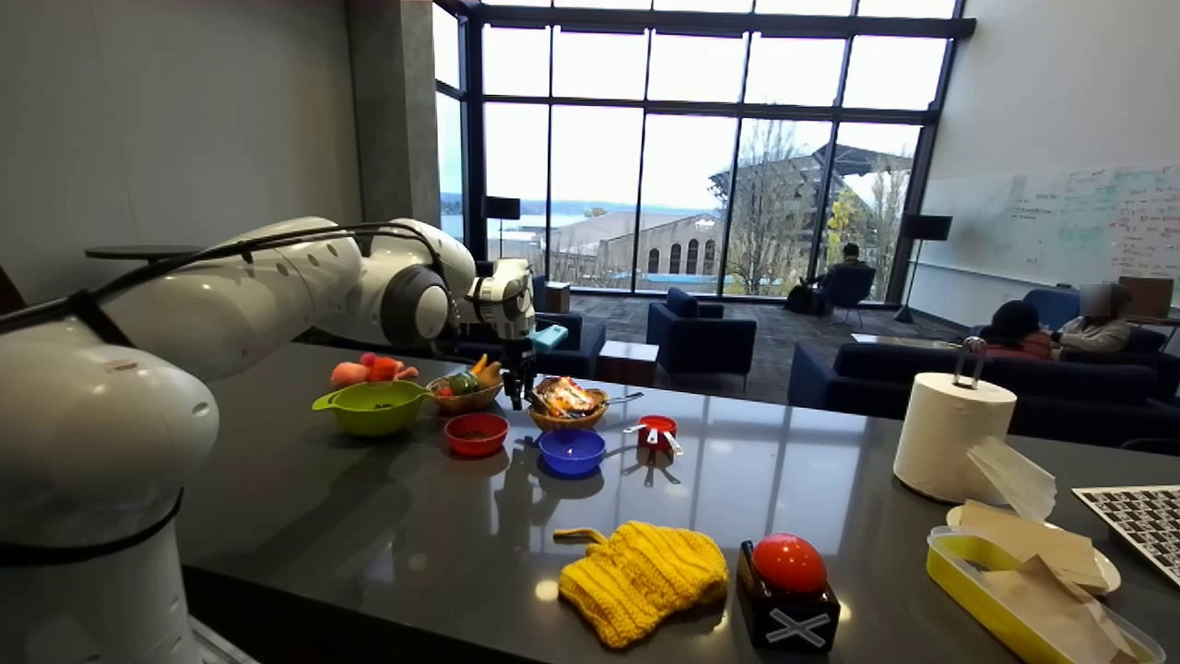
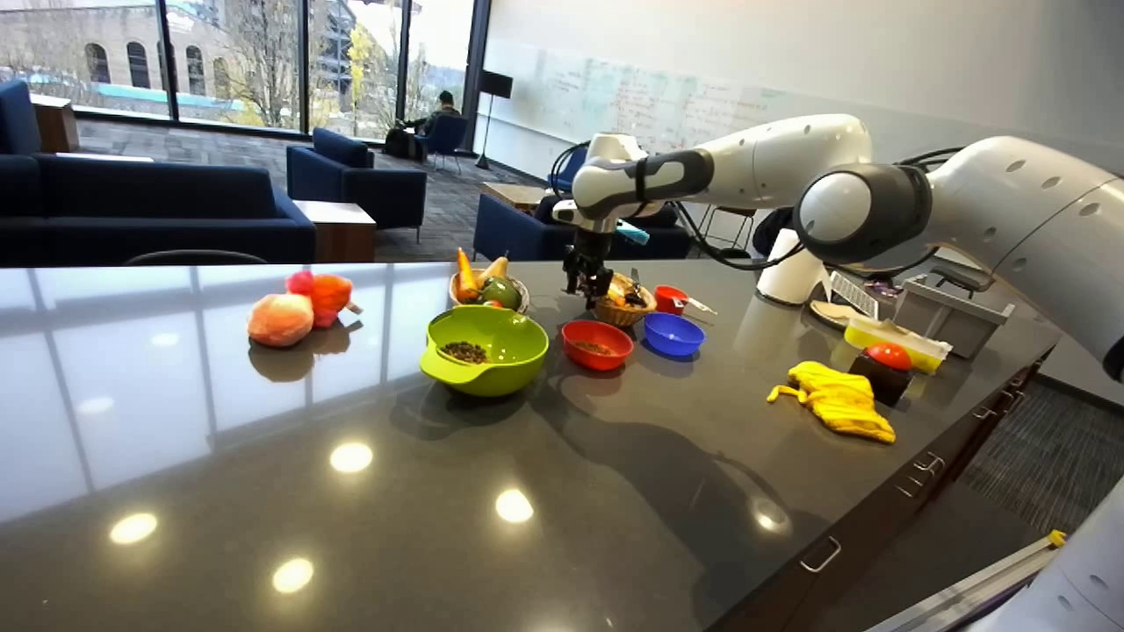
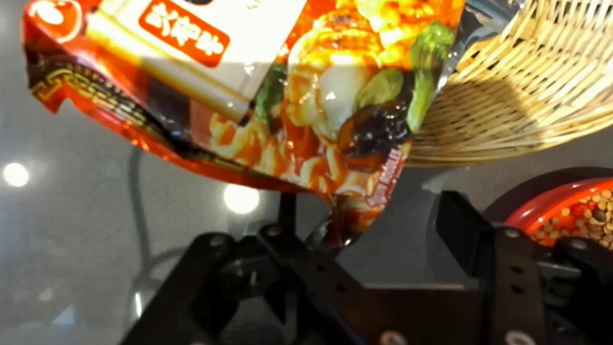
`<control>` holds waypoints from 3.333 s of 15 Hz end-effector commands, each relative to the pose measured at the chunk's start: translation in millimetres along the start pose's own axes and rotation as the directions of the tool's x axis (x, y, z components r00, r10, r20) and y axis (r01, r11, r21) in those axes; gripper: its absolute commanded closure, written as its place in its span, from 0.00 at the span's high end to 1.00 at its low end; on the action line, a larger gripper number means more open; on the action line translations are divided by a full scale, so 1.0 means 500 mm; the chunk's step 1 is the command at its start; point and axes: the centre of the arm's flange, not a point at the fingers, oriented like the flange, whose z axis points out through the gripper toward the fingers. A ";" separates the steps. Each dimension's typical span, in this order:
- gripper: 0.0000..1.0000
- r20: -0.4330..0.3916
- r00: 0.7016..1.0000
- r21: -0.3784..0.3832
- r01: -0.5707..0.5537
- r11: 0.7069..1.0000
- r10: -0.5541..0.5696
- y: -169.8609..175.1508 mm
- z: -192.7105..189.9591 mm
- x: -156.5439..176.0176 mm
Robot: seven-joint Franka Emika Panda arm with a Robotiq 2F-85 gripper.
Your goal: Remove the spoon in the yellow basket and use it to stir the content in the orange bowl
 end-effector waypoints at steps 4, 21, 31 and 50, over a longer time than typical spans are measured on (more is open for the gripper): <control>0.22 0.029 0.999 -0.017 0.017 1.000 -0.016 0.055 -0.003 -0.023; 0.01 0.118 0.992 -0.045 -0.027 0.999 0.032 0.043 -0.036 -0.027; 0.01 0.187 0.978 -0.063 -0.079 0.995 0.090 0.017 -0.049 0.053; 0.01 0.319 0.878 0.145 -0.417 0.897 0.357 -0.095 -0.244 0.096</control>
